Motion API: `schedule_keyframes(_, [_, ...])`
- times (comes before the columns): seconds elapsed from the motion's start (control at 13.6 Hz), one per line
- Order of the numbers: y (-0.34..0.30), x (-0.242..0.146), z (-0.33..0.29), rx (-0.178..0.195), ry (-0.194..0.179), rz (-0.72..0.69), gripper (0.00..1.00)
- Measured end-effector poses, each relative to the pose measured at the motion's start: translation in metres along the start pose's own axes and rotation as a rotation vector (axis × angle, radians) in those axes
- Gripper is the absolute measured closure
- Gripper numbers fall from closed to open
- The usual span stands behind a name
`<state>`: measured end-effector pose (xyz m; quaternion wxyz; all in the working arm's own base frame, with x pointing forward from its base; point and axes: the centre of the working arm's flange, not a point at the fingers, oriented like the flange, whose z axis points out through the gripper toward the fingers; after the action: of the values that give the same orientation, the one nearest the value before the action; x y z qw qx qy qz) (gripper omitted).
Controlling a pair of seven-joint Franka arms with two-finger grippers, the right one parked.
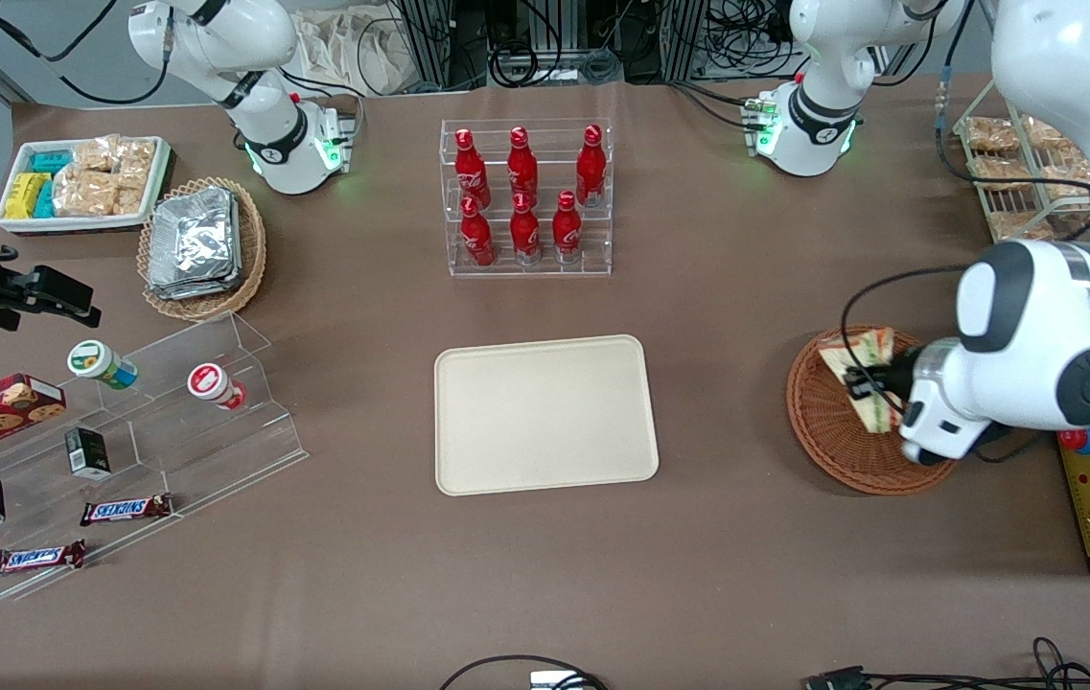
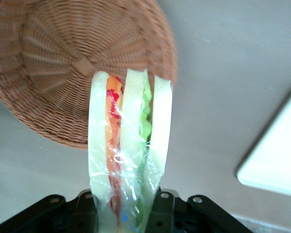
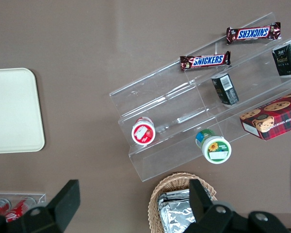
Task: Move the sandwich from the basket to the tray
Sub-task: 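Lift the sandwich out of the basket with the left gripper, then carry the sandwich over the cream tray and lower it onto it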
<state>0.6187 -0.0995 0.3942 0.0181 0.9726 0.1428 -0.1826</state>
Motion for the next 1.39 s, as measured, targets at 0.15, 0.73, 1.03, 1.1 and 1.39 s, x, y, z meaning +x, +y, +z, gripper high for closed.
schedule_keyframes(0.15, [0.038,-0.022,-0.003,-0.001,-0.003,0.078,0.69])
schedule_keyframes(0.73, [0.167,-0.076,0.060,0.027,-0.054,0.309,0.69])
schedule_keyframes(1.03, [0.228,-0.082,0.129,0.001,-0.038,0.385,0.69])
schedule_keyframes(1.1, [0.240,-0.083,0.146,-0.006,-0.035,0.396,0.69])
schedule_keyframes(1.39, [0.255,-0.070,0.197,-0.032,-0.040,0.397,0.68])
